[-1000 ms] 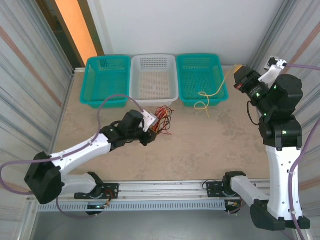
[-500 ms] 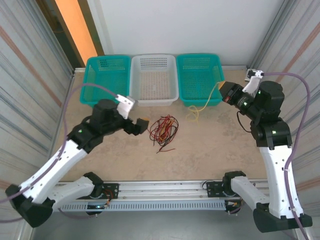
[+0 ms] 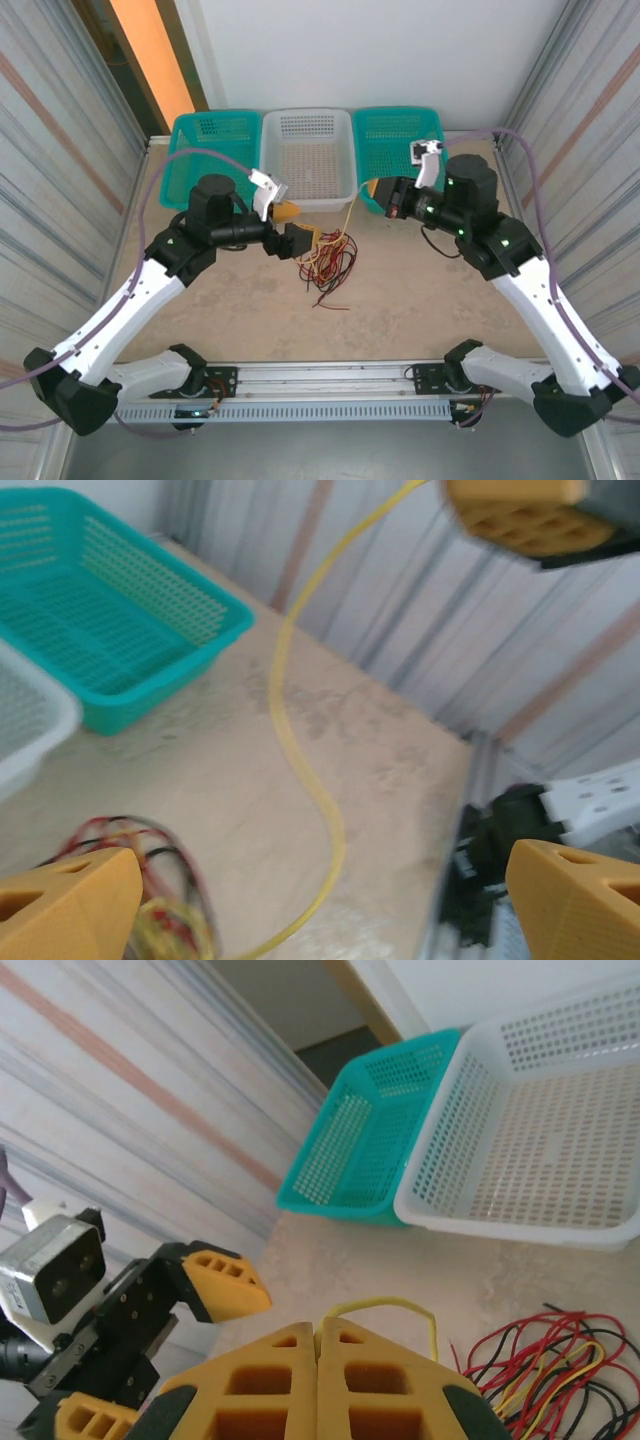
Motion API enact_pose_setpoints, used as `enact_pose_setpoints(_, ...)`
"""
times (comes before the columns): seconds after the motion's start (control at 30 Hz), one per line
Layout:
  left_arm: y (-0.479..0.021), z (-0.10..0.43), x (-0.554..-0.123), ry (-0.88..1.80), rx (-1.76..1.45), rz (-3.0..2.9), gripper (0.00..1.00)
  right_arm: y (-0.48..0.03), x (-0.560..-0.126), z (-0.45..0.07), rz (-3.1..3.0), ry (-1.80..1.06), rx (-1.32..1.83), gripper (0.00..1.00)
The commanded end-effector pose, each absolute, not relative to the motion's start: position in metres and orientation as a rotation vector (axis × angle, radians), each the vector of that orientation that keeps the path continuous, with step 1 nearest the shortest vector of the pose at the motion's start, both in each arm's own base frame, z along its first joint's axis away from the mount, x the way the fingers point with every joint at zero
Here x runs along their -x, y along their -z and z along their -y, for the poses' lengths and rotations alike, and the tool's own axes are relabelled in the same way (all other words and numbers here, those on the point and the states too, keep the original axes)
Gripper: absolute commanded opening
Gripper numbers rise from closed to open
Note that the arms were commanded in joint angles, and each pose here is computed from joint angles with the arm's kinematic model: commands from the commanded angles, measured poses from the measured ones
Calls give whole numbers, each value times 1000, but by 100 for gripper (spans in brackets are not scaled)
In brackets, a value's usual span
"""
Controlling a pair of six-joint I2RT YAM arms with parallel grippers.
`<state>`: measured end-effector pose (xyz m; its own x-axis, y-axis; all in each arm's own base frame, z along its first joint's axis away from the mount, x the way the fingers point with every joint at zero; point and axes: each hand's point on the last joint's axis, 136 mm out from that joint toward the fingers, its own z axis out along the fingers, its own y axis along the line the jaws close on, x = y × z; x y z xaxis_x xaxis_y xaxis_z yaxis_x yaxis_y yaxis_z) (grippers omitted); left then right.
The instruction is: Untangle the cables
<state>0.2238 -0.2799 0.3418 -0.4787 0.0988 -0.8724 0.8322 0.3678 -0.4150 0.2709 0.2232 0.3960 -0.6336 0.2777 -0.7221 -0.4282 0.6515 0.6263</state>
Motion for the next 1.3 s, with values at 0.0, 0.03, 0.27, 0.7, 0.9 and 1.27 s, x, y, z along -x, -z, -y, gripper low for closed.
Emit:
enact_pose_setpoints(0.0,-367,288,-205,1372,-818,-1766,91,-428,-278,-228,-1901,-1010,151,0)
enact_pose_setpoints(0.03,-362,288,-206,1379,-806,-1799,90,-430,-280,-231,-1896,-1005,159,0)
enact_pose_setpoints(0.27,-336,286,-203,1491,-654,-1922,88,-440,-293,-237,-1869,-959,152,0)
enact_pose_setpoints(0.7,-306,280,-242,1494,-231,-2068,90,-448,-297,-249,-1838,-972,169,0)
enact_pose_setpoints(0.9,-299,271,-266,1530,-62,-2067,61,-446,-292,-256,-1839,-983,188,0)
enact_pose_setpoints(1.27,-288,268,-263,1542,-15,-2114,76,-444,-294,-258,-1835,-969,190,0)
